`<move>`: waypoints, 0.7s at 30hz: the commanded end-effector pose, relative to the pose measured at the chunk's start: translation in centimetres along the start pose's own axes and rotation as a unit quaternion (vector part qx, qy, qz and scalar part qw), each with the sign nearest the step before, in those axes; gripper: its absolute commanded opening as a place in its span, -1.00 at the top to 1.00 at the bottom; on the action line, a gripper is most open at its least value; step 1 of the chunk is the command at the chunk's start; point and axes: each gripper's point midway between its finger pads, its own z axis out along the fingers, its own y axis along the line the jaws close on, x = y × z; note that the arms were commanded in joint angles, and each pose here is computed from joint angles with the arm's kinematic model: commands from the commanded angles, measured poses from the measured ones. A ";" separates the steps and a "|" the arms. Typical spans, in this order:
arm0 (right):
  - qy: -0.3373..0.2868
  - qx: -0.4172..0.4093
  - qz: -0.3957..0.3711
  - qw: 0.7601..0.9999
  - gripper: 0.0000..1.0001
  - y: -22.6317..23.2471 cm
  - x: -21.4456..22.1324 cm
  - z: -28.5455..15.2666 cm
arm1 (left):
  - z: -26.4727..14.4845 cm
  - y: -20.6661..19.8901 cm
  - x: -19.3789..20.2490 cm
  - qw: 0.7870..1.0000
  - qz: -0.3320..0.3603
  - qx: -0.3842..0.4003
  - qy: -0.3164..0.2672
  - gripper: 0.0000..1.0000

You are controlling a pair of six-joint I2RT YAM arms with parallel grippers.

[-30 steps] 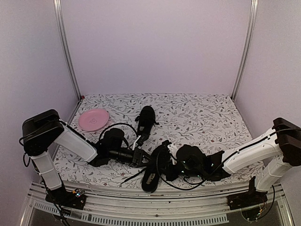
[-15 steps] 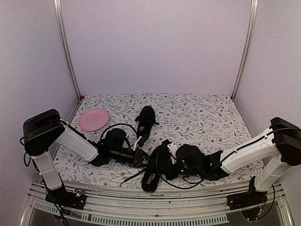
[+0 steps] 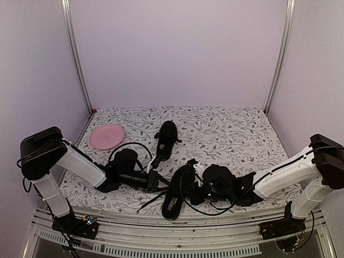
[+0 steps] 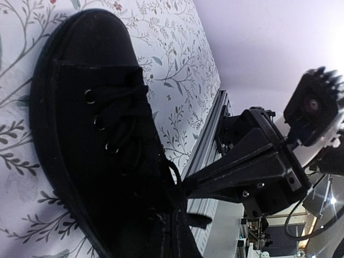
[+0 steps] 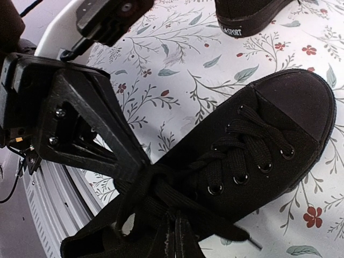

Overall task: Tie the shoes
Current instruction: Tie the loops with the shoelace on the shoe.

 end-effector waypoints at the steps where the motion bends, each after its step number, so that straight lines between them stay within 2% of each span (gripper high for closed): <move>1: -0.023 0.007 0.025 0.999 0.96 -1.0 -1.3 -0.9 | -1.5 -0.5 -1.4 0.999 0.009 -0.003 -0.039 1.00; 12: -0.015 0.012 0.041 0.999 0.96 -2.1 -0.6 -1.0 | -2.2 0.9 -1.3 0.999 -0.003 -0.024 -0.046 1.00; 21: -0.039 0.001 0.050 0.998 0.96 -1.9 -2.8 -1.7 | -2.3 2.6 -0.6 0.998 -0.013 -0.051 -0.036 1.00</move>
